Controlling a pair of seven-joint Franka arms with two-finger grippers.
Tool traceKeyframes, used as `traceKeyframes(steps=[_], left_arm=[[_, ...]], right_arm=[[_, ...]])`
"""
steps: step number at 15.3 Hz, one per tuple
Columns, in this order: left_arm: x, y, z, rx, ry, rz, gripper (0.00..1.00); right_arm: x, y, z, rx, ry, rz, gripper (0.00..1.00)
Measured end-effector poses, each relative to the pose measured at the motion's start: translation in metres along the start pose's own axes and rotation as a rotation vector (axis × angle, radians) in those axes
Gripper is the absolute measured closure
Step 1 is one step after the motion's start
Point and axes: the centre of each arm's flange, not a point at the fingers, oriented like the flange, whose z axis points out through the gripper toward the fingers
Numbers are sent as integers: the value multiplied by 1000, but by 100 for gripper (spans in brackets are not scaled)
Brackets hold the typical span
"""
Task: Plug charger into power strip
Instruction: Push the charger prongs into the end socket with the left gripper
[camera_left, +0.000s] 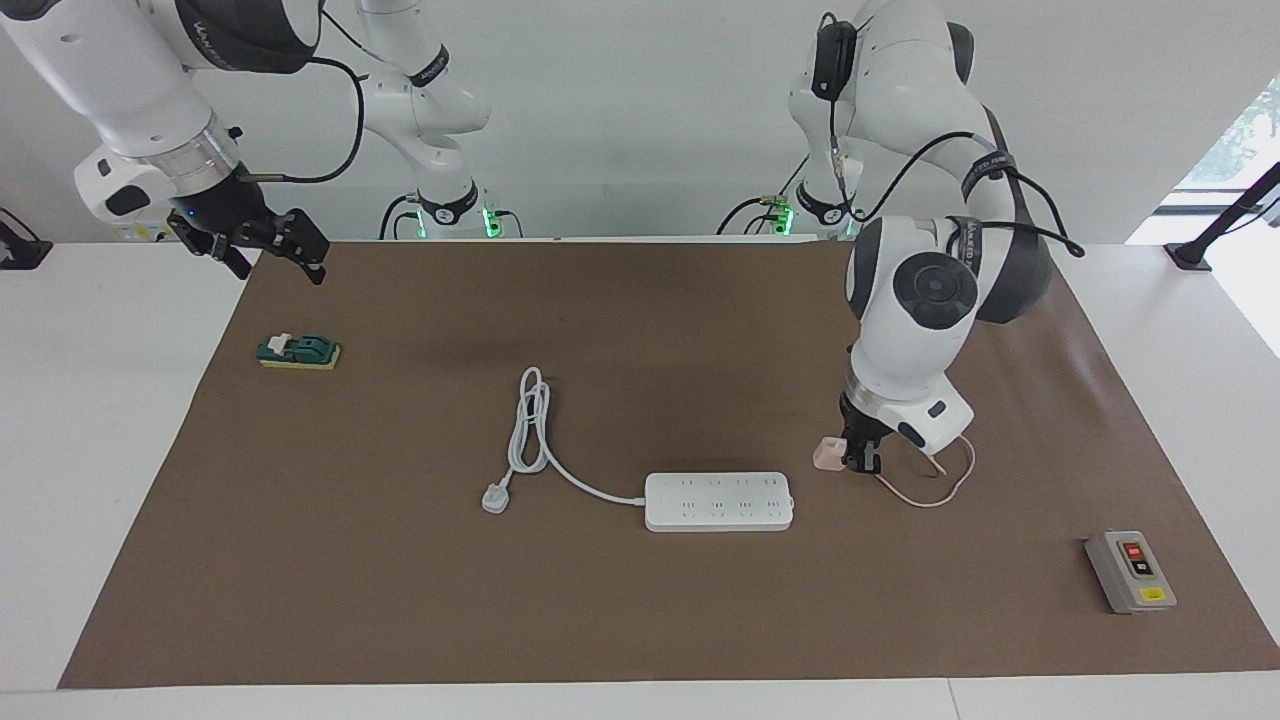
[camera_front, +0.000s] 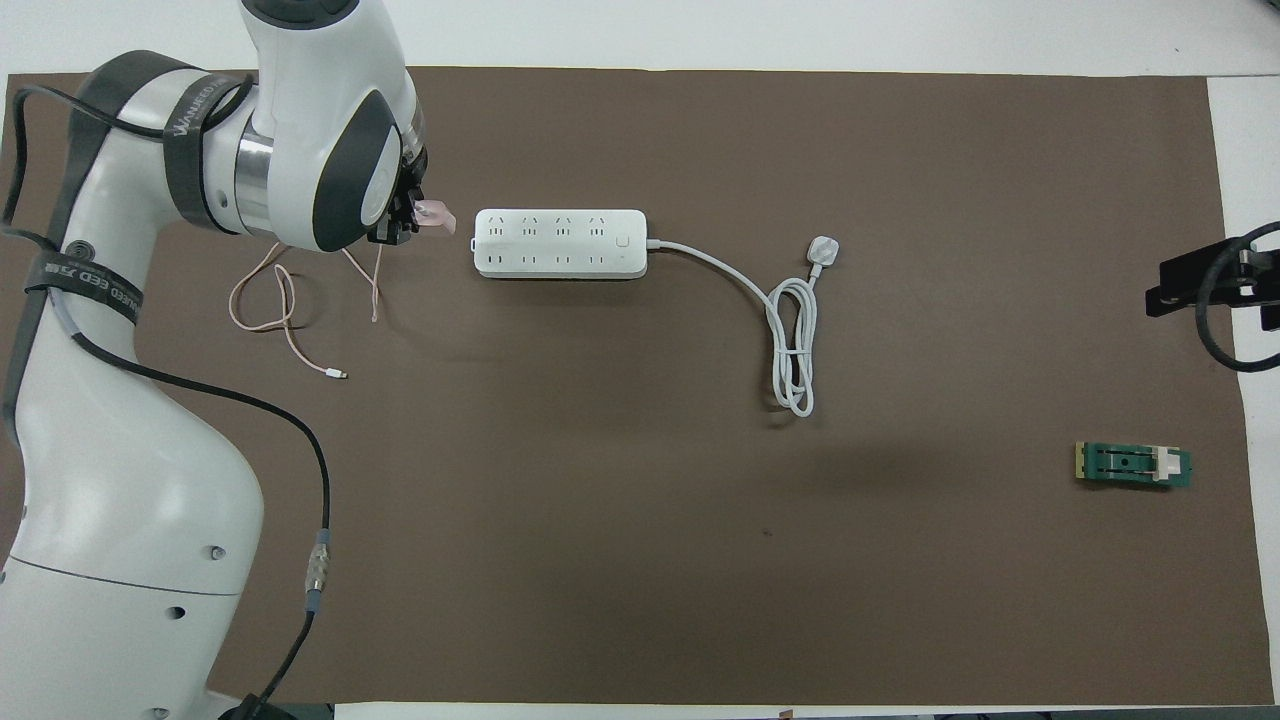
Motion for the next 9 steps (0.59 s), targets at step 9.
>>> traceKeyframes(steps=[9], left_arm=[[-28,5,8,23,13,-50,69]], right_arm=[[-1,0,-1,0,3,1,0]])
